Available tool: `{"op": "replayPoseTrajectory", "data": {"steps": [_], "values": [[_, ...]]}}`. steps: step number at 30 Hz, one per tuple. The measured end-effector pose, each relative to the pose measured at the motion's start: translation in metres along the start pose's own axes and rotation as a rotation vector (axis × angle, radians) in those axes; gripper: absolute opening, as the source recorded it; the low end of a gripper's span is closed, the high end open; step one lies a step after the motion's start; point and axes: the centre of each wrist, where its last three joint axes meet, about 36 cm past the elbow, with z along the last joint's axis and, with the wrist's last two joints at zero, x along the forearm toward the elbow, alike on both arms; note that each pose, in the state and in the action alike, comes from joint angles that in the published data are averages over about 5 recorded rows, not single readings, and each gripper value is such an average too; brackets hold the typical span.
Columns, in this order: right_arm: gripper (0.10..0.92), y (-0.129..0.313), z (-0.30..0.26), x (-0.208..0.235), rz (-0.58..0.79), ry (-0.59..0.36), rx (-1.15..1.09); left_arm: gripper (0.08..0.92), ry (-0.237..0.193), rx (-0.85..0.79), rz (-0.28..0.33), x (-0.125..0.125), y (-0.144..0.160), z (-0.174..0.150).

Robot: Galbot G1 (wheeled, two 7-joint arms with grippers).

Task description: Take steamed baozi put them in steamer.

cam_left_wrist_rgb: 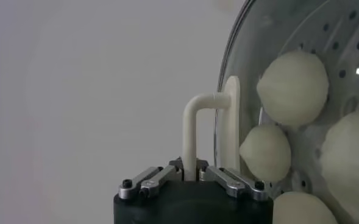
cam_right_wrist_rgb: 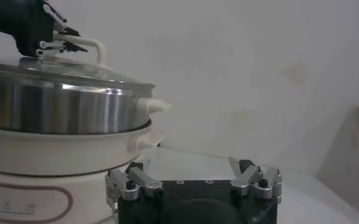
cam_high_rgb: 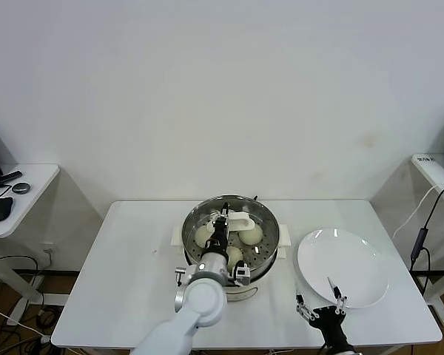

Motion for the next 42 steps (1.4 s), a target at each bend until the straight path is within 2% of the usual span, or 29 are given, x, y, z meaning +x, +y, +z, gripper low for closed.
{"op": "replayPoseTrajectory", "data": {"steps": [3,8,15,22,25,27,32,37,42], "values": [[0.823,0.0,0.0,0.0,0.0,-0.001,0.0,0.22,0.001,0.007,0.0,0.002,-0.001,0.002],[0.823,0.0,0.0,0.0,0.0,0.001,0.001,0.361,-0.006,0.037,-0.004,0.011,0.002,0.007],[0.823,-0.001,0.001,0.001,-0.001,0.005,0.003,0.56,-0.059,0.18,-0.012,0.046,0.014,0.022],[0.823,-0.001,0.001,0.001,-0.009,0.011,0.007,0.763,-0.147,0.514,-0.007,0.103,0.031,0.049],[0.823,-0.002,0.001,0.001,-0.015,0.014,0.008,0.811,-0.188,0.712,0.001,0.129,0.031,0.063],[0.823,-0.001,0.001,0.002,-0.021,0.017,0.006,0.819,-0.197,0.843,0.0,0.145,0.027,0.073],[0.823,0.0,-0.003,0.006,-0.046,0.029,-0.009,0.823,-0.155,1.14,-0.002,0.184,0.011,0.095],[0.823,-0.004,-0.009,0.014,-0.067,0.054,-0.022,0.823,-0.066,1.39,-0.006,0.217,-0.01,0.105],[0.823,-0.011,-0.012,0.022,-0.079,0.085,-0.028,0.823,0.02,1.517,-0.033,0.239,-0.04,0.113]]}}
